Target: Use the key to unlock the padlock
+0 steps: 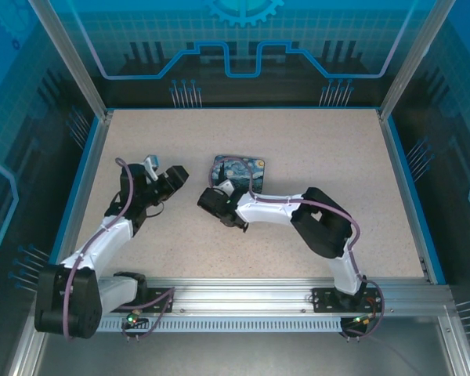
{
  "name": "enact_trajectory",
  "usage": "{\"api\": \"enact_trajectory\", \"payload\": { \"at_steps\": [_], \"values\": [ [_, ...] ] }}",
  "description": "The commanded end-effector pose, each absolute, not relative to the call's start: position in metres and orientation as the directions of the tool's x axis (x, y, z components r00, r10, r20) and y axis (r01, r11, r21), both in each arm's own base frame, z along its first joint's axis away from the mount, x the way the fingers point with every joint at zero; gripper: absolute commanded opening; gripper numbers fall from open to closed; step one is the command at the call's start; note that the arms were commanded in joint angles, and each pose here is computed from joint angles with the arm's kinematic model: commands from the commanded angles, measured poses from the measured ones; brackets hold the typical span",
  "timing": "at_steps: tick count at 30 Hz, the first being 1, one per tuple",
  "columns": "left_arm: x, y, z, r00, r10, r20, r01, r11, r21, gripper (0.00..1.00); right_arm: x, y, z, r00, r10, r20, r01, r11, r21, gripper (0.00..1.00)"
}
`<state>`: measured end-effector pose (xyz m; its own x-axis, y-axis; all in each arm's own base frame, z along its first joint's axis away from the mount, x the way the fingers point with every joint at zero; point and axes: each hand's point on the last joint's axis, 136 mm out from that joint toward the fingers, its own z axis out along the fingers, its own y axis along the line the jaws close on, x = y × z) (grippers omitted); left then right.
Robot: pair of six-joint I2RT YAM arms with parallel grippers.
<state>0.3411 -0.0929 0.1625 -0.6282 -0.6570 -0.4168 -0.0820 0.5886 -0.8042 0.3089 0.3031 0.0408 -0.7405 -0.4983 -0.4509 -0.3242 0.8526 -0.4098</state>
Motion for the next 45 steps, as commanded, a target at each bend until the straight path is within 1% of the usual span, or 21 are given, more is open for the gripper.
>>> {"api": "enact_trajectory", "payload": {
  "at_steps": [1,9,13,22,26,29,32,36,39,41,45],
  "values": [
    [0.331,-0.091,0.153,-0.643,-0.661,-0.388,-0.108,0.579,-0.808,0.71,0.314,0.307,0.042,-0.727,-0.501,-0.47,-0.303,0.848,-0.435,0.55],
    [0.325,-0.088,0.155,-0.637,-0.664,-0.393,-0.112,0.583,-0.805,0.71,0.32,0.325,0.033,-0.718,-0.504,-0.48,-0.324,0.853,-0.41,0.54],
    [0.323,-0.087,0.156,-0.636,-0.663,-0.395,-0.114,0.586,-0.802,0.71,0.323,0.325,0.026,-0.724,-0.498,-0.477,-0.32,0.855,-0.408,0.52],
    [0.32,-0.087,0.154,-0.638,-0.664,-0.391,-0.12,0.587,-0.801,0.71,0.323,0.317,0.015,-0.727,-0.495,-0.477,-0.32,0.858,-0.403,0.43],
    [0.318,-0.086,0.155,-0.636,-0.662,-0.396,-0.118,0.591,-0.798,0.72,0.324,0.312,0.01,-0.738,-0.474,-0.48,-0.315,0.871,-0.376,0.4],
    [0.317,-0.086,0.155,-0.635,-0.662,-0.399,-0.119,0.593,-0.796,0.72,0.325,0.31,0.01,-0.734,-0.46,-0.5,-0.318,0.883,-0.345,0.36],
    [0.316,-0.085,0.154,-0.636,-0.661,-0.398,-0.121,0.595,-0.795,0.72,0.327,0.311,0.012,-0.724,-0.443,-0.528,-0.327,0.895,-0.303,0.29],
    [0.315,-0.086,0.155,-0.64,-0.657,-0.398,-0.118,0.596,-0.794,0.72,0.326,0.311,0.023,-0.697,-0.422,-0.579,-0.346,0.906,-0.244,0.17],
    [0.313,-0.086,0.16,-0.645,-0.643,-0.414,-0.103,0.61,-0.786,0.72,0.322,0.312,0.029,-0.679,-0.388,-0.623,-0.375,0.913,-0.16,0.09],
    [0.31,-0.087,0.163,-0.648,-0.635,-0.422,-0.094,0.616,-0.782,0.71,0.319,0.312,0.033,-0.67,-0.366,-0.646,-0.396,0.912,-0.106,0.06],
    [0.306,-0.093,0.169,-0.657,-0.625,-0.422,-0.07,0.608,-0.791,0.71,0.315,0.317,0.035,-0.653,-0.331,-0.681,-0.465,0.885,0.016,0.05]
  ]
}}
